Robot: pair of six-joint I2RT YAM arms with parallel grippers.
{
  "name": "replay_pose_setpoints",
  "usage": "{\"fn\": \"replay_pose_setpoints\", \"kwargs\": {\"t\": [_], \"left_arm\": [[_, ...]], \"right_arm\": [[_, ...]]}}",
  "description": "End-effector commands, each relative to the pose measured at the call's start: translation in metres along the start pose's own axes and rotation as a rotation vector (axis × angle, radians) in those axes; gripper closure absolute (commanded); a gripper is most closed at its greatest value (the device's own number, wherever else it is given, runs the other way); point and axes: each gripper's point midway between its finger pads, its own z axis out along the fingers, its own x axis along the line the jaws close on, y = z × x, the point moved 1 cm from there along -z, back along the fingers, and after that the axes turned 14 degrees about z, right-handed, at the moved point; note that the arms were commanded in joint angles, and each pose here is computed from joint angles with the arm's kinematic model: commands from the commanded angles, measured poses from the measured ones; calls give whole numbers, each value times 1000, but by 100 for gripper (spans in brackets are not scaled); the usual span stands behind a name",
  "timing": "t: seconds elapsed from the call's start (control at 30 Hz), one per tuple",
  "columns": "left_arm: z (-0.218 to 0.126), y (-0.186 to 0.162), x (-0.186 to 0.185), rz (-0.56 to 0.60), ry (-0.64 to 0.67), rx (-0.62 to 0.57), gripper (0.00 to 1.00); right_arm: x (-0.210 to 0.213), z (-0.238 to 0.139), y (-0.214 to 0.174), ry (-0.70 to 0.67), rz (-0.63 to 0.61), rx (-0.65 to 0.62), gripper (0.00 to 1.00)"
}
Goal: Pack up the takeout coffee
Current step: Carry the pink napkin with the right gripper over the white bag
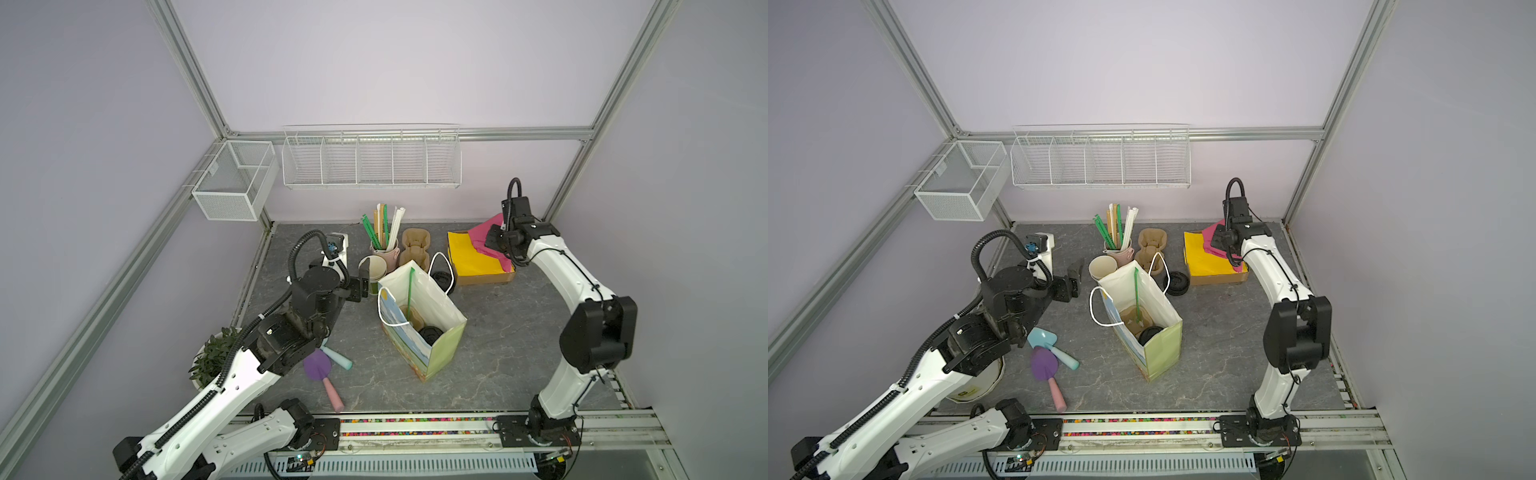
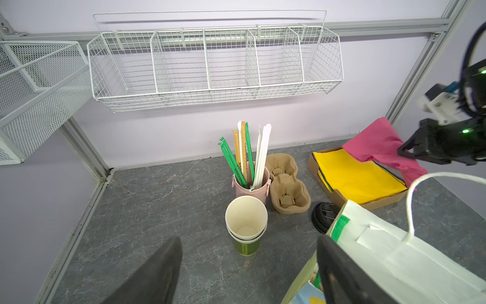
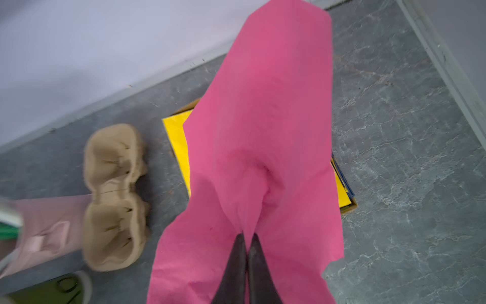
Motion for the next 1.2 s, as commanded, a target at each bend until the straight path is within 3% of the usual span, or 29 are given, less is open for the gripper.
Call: {"fn": "replay_pose_setpoints", "kwargs": {"t": [0.0, 0.2, 0.3, 0.47, 0.6, 0.7, 0.87, 1.17], "left_arm": [[-4, 2, 5, -15, 8, -20, 19], [-6, 4, 5, -35, 1, -33, 19], [-8, 6, 6, -45, -2, -39, 19], [-12, 8, 9, -58, 0, -54, 19], [-14, 8, 11, -62, 2, -57, 19], [-14, 8, 11, -59, 4, -56, 19], [-17, 8, 14, -60, 14, -61, 19], [-16, 7, 13, -56, 11, -56, 19]], "right_arm": [[17, -48, 0, 154, 32, -51, 93], [53, -170, -16, 473, -68, -168, 93], [68, -222, -32, 628, -119, -167, 93], [88, -291, -65, 857, -209, -135, 93], [107, -325, -100, 1010, -303, -64, 93], [123, -334, -134, 1073, -389, 9, 93], [135, -312, -187, 1032, -458, 105, 93], [114, -234, -226, 775, -401, 185, 93]]}}
